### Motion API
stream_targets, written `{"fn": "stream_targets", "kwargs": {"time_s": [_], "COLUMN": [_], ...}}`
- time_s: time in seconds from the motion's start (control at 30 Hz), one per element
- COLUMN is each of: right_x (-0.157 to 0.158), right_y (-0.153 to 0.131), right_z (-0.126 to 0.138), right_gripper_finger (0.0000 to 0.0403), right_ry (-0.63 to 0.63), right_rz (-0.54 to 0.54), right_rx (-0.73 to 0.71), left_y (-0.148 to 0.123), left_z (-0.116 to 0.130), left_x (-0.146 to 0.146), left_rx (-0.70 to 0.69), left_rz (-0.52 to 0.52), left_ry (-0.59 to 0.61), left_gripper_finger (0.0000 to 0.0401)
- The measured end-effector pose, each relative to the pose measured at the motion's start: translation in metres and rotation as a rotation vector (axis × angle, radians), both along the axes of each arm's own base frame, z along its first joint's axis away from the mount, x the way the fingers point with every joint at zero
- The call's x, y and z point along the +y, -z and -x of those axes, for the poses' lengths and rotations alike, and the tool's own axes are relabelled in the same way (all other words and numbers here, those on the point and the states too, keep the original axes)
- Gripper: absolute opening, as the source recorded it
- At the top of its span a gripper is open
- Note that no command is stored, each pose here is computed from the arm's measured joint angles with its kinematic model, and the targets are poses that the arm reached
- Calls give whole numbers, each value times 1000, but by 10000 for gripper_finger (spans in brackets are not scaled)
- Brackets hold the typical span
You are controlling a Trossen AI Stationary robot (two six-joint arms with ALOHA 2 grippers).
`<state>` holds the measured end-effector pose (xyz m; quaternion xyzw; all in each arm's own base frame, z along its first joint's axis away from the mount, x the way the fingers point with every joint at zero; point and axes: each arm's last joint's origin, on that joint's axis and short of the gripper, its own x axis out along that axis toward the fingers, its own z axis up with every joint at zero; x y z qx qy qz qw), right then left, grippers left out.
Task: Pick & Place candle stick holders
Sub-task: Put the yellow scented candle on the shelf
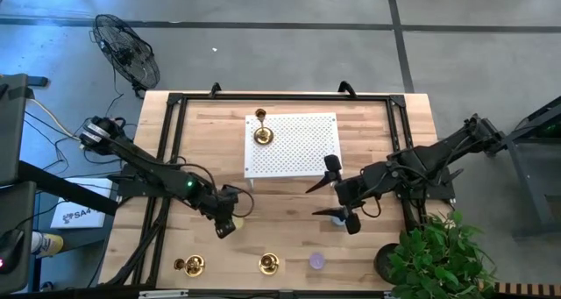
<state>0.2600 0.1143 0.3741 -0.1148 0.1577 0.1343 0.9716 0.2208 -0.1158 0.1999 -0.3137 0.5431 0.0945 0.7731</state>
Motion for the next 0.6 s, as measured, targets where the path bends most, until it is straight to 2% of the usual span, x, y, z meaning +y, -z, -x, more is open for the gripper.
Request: {"fn": "stream_targets", "kwargs": {"time_s": [0.13,0.27,0.6], "right_x": [2,4,15], "right_y": [5,10,11], "right_z": [-4,-9,-8], "right_gripper_finger": [247,247,247], "right_ry": [-1,-1,-38], "right_rz": [9,18,21], "right_rx": [16,34,21], "left_y": [1,0,8], "left_z": [0,-4,-8], "left_x": [5,8,6], "left_rx": [11,-2,50], "left_rz": [-32,-5,29], "left_ry": [-59,-90,-78], "left_gripper_finger": [152,152,152]}}
